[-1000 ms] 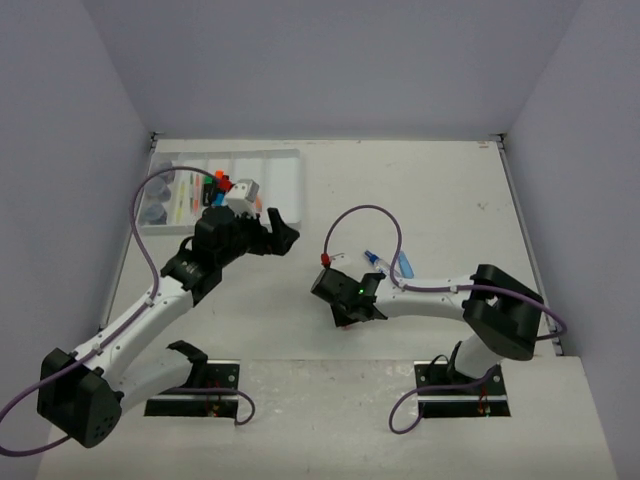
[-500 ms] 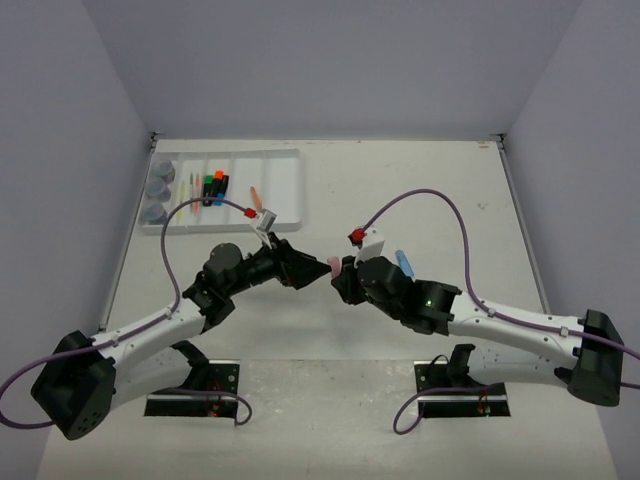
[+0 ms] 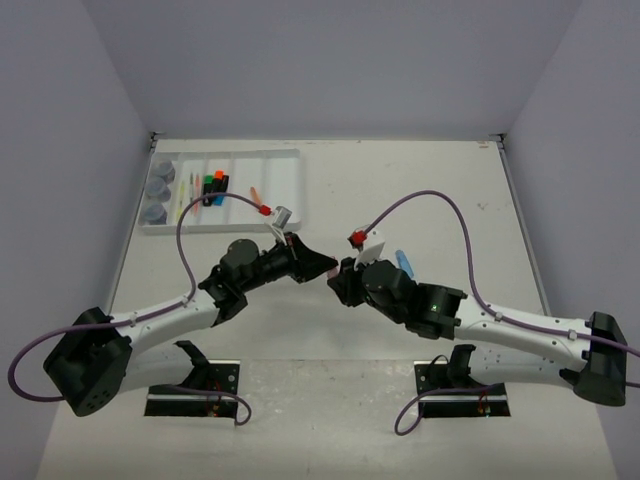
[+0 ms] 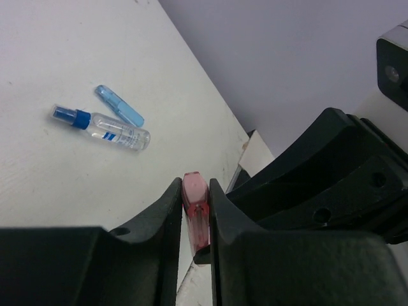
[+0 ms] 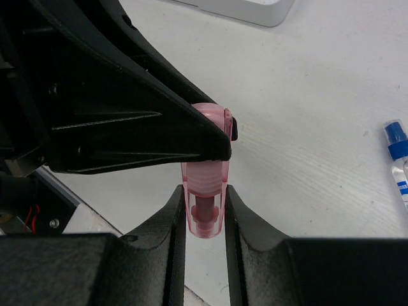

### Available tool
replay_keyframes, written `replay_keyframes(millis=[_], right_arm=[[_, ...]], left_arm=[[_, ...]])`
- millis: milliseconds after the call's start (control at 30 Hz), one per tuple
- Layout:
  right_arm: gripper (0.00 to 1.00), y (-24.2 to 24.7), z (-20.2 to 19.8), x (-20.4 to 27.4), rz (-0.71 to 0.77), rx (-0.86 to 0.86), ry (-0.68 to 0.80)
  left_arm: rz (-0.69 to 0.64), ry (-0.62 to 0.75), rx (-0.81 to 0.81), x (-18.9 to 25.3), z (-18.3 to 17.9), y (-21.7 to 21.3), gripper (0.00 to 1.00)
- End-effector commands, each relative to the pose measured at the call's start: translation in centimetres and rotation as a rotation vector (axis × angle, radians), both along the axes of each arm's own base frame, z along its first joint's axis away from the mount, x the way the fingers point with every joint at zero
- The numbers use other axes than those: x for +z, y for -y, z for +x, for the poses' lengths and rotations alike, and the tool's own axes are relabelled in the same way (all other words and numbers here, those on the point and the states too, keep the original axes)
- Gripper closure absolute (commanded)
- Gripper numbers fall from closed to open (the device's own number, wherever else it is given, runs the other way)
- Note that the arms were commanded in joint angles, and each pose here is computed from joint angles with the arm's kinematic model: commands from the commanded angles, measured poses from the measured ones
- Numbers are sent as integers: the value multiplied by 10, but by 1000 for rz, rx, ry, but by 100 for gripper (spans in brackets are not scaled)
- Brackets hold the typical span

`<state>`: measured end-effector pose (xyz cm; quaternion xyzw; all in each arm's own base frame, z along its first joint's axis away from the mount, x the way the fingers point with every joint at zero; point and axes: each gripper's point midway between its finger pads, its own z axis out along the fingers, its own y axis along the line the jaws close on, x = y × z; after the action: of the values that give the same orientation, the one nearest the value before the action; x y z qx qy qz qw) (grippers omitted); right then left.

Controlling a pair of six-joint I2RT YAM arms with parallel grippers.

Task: Sort the stationery into containers
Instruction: Pick up the pen from the center of the board, then place the pen in the storage box.

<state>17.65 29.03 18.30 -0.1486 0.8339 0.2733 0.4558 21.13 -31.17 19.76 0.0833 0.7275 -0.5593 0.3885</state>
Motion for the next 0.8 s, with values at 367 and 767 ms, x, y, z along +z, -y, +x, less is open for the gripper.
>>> replay_keyframes(millis=[367,767], right_arm=[[1,67,38,3,-27,-327,21],[1,123,23,6,-9,-342,33]], left_arm=[[790,237,868,24,193,-118,100],[1174,102,1022,-2,367,-246,98]])
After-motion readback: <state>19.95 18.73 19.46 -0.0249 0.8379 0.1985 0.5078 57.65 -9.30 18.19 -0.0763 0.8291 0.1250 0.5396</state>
